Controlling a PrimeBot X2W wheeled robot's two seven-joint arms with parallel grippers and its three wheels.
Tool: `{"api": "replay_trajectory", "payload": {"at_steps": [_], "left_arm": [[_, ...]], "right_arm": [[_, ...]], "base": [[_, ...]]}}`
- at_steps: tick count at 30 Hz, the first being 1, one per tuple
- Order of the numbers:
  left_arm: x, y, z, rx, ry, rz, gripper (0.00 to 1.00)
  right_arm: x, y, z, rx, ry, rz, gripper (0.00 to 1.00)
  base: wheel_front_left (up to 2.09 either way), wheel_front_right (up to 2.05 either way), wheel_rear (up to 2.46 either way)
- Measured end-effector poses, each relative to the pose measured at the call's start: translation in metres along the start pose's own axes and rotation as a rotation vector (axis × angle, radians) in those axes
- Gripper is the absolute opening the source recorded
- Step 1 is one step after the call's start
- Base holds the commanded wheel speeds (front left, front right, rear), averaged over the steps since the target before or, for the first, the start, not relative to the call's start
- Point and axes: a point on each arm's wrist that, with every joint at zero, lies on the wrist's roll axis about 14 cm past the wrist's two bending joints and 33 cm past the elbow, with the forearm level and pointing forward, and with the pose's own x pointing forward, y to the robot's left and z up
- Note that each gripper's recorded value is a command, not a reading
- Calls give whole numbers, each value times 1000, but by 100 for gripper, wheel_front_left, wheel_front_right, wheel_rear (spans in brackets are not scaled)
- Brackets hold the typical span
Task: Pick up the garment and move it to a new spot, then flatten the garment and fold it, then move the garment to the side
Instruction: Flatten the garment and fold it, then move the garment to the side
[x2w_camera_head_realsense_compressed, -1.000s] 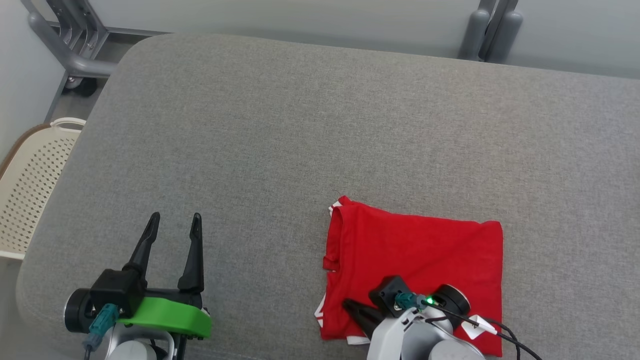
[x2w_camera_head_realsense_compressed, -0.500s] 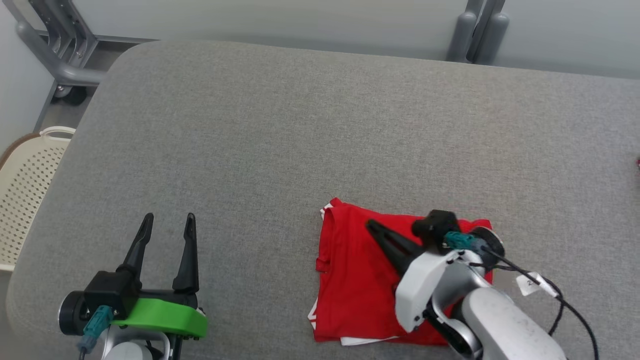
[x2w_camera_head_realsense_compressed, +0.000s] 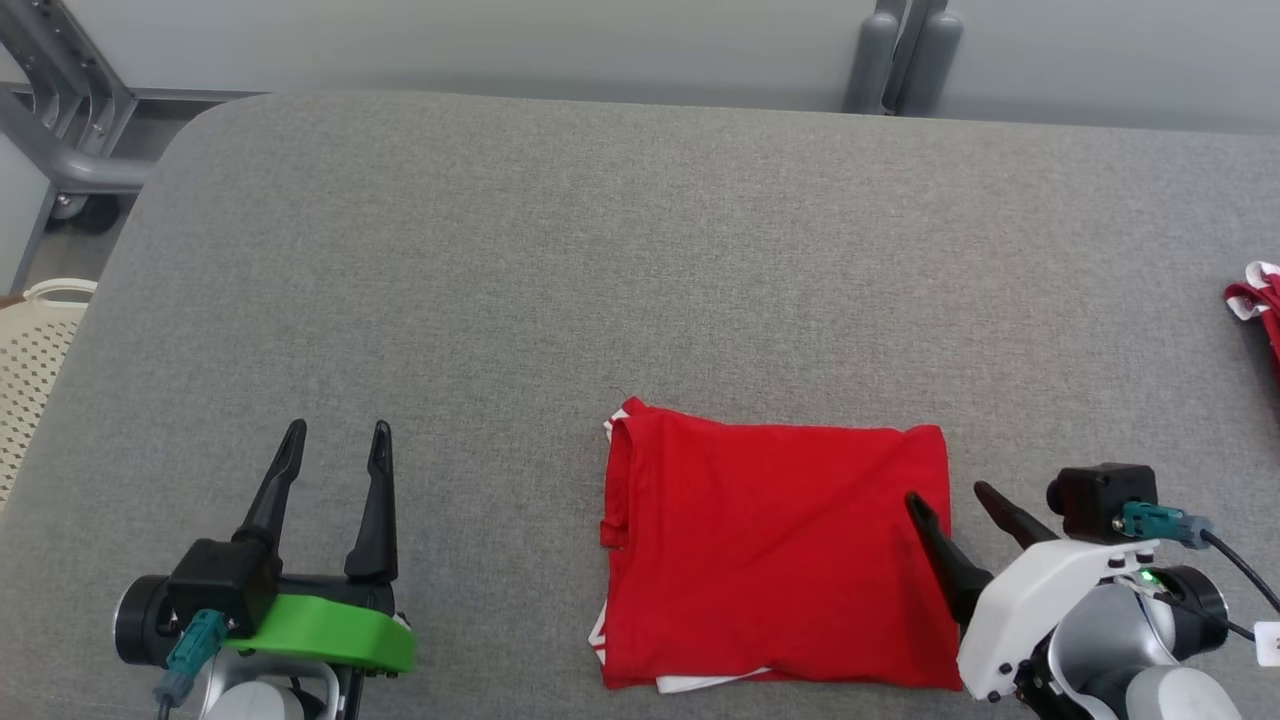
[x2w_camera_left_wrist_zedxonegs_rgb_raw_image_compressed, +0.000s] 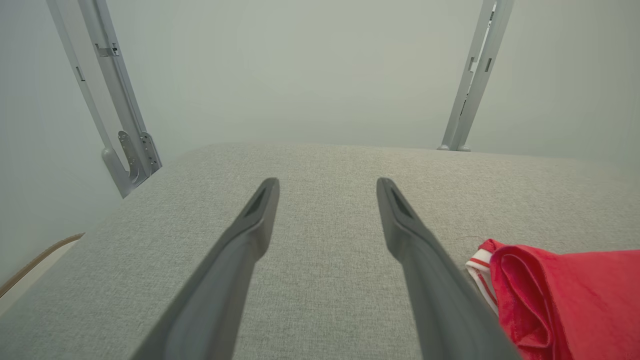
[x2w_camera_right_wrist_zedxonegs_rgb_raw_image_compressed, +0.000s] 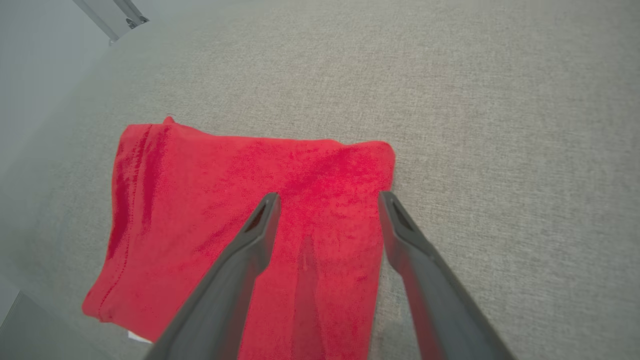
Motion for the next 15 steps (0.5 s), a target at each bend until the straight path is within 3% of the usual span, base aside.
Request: {"api": "replay_trajectory", "payload": {"at_steps": [5,15], "left_arm": [[3,-5,-4,2,12,-18,100],[9,-4,-8,26,25,-29,100]], "right_arm": [[-10,-20,-13,35,52,-65,100],[-3,-22,-48,140,150,-52,100]], "base": [[0,0,0],[0,0,0]]}}
